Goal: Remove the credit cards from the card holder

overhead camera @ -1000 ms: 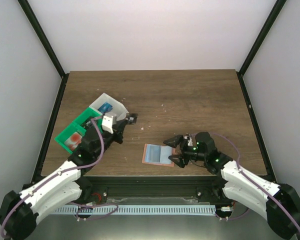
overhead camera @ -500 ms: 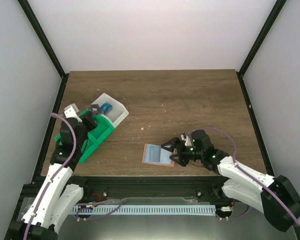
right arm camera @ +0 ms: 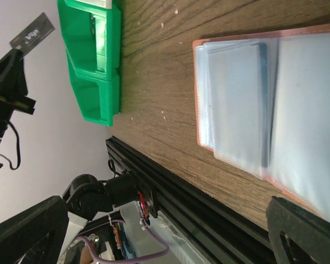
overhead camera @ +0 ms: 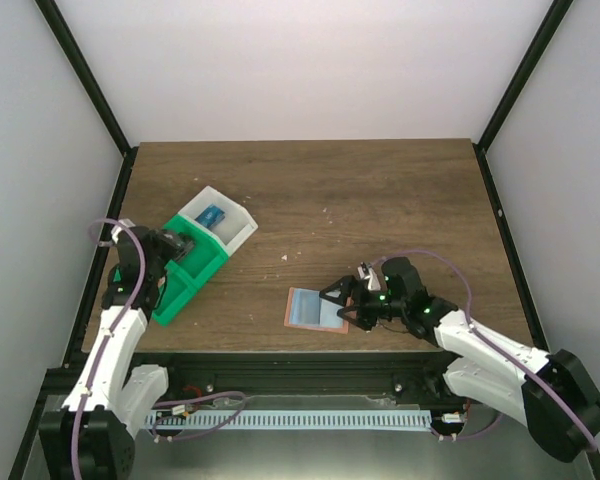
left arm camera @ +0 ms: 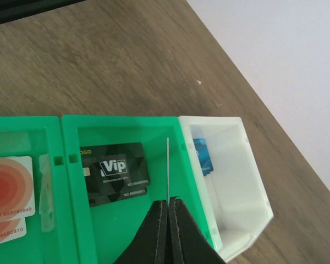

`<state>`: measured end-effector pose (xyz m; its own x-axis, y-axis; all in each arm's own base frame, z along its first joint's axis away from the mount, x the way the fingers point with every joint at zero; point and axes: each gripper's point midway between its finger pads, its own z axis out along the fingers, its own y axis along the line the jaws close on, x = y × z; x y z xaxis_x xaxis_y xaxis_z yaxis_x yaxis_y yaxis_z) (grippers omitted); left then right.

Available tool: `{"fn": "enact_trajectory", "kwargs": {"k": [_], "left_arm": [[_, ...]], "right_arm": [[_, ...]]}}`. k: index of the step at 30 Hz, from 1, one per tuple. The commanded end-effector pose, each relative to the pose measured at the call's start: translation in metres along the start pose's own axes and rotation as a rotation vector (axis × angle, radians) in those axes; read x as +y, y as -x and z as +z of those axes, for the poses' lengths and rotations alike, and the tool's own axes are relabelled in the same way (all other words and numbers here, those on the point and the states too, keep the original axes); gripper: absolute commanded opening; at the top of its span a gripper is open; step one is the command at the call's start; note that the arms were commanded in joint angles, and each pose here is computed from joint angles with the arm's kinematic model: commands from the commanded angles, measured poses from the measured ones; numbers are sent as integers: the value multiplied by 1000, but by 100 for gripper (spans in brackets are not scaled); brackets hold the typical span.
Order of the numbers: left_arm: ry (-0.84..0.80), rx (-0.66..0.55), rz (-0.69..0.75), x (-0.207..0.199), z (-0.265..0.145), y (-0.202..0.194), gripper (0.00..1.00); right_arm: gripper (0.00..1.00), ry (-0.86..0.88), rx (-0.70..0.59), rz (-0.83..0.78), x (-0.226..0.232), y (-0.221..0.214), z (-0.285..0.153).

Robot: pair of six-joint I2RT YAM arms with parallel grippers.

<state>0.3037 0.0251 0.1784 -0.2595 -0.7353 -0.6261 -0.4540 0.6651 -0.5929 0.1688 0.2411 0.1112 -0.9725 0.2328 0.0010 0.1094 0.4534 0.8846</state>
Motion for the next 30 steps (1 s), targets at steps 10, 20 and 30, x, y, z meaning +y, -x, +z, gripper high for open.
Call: {"fn": "enact_trajectory", "kwargs": {"k": [10,20,30], "left_arm": [[115,-13,-86,20,39,-4,0],[111,-21,-66,19,55,-4,0],[122,11,-69,22,71,-13,0]], "right_arm": [[100,8,-35,-42,18,8,-8],[100,8,-39,-17,17,7,-9],[100,-10,-24,-15,15,7,-7]]}}
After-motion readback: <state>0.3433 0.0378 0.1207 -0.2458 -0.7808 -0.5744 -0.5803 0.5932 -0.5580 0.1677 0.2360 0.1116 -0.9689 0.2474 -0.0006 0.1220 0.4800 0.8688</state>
